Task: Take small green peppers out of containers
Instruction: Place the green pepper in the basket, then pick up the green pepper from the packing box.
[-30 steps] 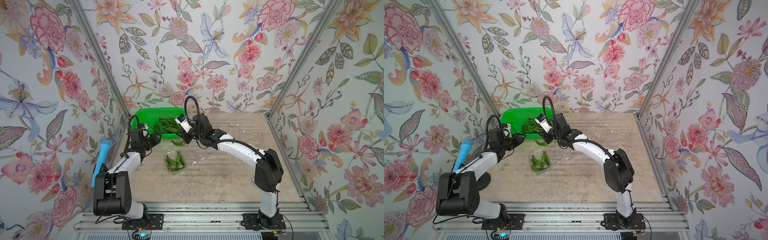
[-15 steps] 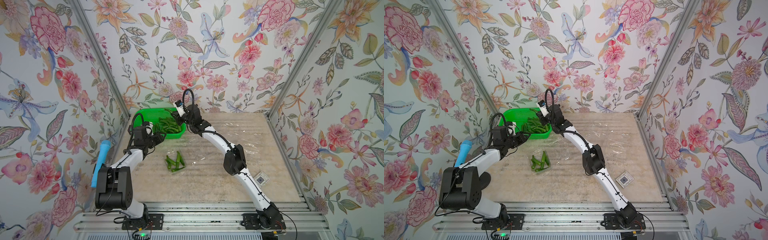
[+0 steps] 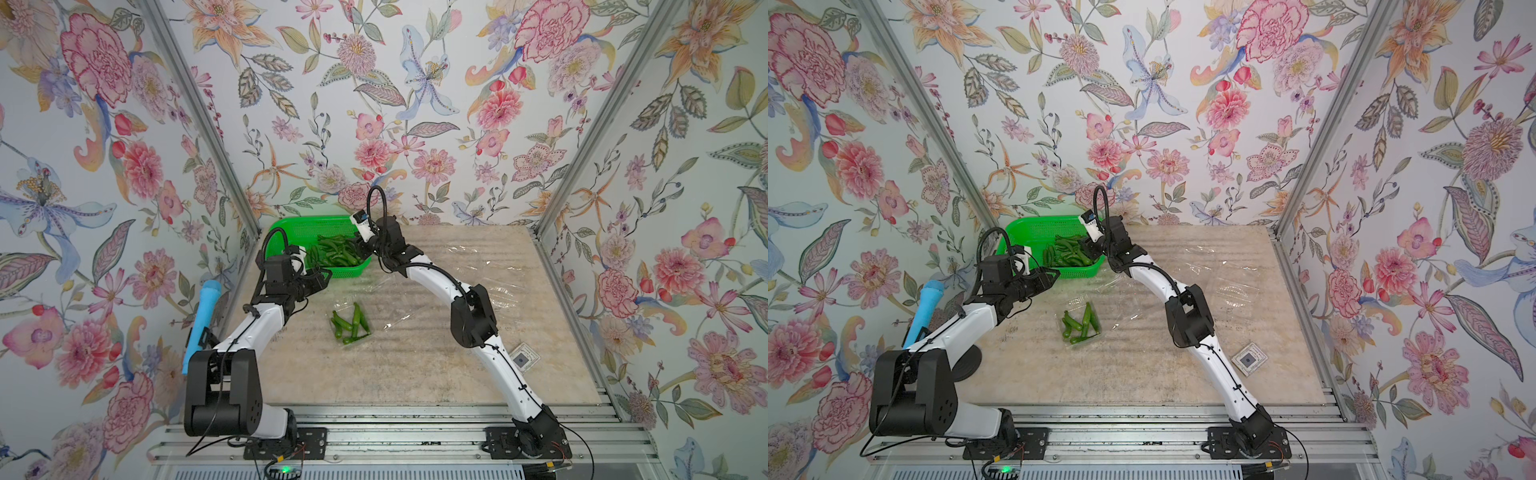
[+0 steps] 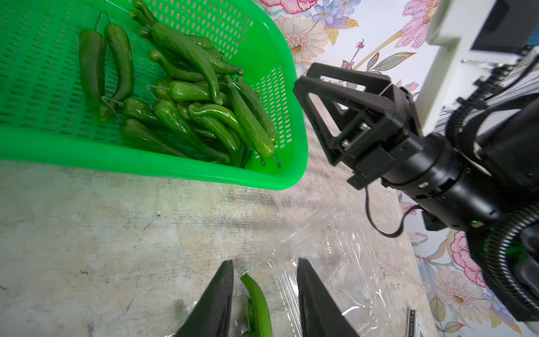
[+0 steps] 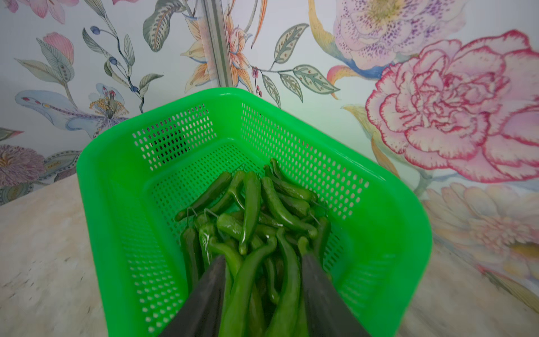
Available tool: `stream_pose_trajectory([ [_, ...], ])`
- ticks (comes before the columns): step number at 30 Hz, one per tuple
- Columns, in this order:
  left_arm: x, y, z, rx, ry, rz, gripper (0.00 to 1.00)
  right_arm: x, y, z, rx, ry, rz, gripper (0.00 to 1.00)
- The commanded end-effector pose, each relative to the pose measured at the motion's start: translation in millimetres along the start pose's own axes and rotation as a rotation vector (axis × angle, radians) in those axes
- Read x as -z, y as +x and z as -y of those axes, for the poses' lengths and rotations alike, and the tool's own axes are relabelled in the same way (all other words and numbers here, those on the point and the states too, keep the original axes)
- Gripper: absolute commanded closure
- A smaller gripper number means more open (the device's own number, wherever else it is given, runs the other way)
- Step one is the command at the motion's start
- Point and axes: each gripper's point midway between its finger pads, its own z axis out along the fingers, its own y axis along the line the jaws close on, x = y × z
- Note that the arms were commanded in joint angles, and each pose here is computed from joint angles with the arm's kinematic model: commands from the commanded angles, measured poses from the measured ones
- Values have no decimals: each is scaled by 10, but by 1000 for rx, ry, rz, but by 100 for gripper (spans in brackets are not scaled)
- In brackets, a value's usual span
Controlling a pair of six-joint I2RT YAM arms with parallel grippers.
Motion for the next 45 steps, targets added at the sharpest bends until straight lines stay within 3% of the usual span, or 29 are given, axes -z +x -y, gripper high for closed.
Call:
stream_pose_trajectory([
  [1, -30, -19, -20, -30, -34, -12, 59, 546, -594, -159, 45, 13, 63, 53],
  [8, 50, 368, -192, 45, -97, -81, 59, 1189, 63, -888, -116, -100, -146, 65],
  [15, 132, 567, -176, 51, -97, -83, 58, 1331, 756, -1441, -200, -86, -349, 74],
  [26, 134, 677, -182, 43, -83, -95, 57, 1199, 1358, -1581, -316, -12, -511, 75],
  [30, 108, 660, -173, 41, -73, -93, 57, 1157, 1506, -1538, -358, 29, -550, 71],
  [45, 54, 609, -141, 33, -53, -88, 57, 1011, 1623, -1587, -428, 34, -584, 62],
])
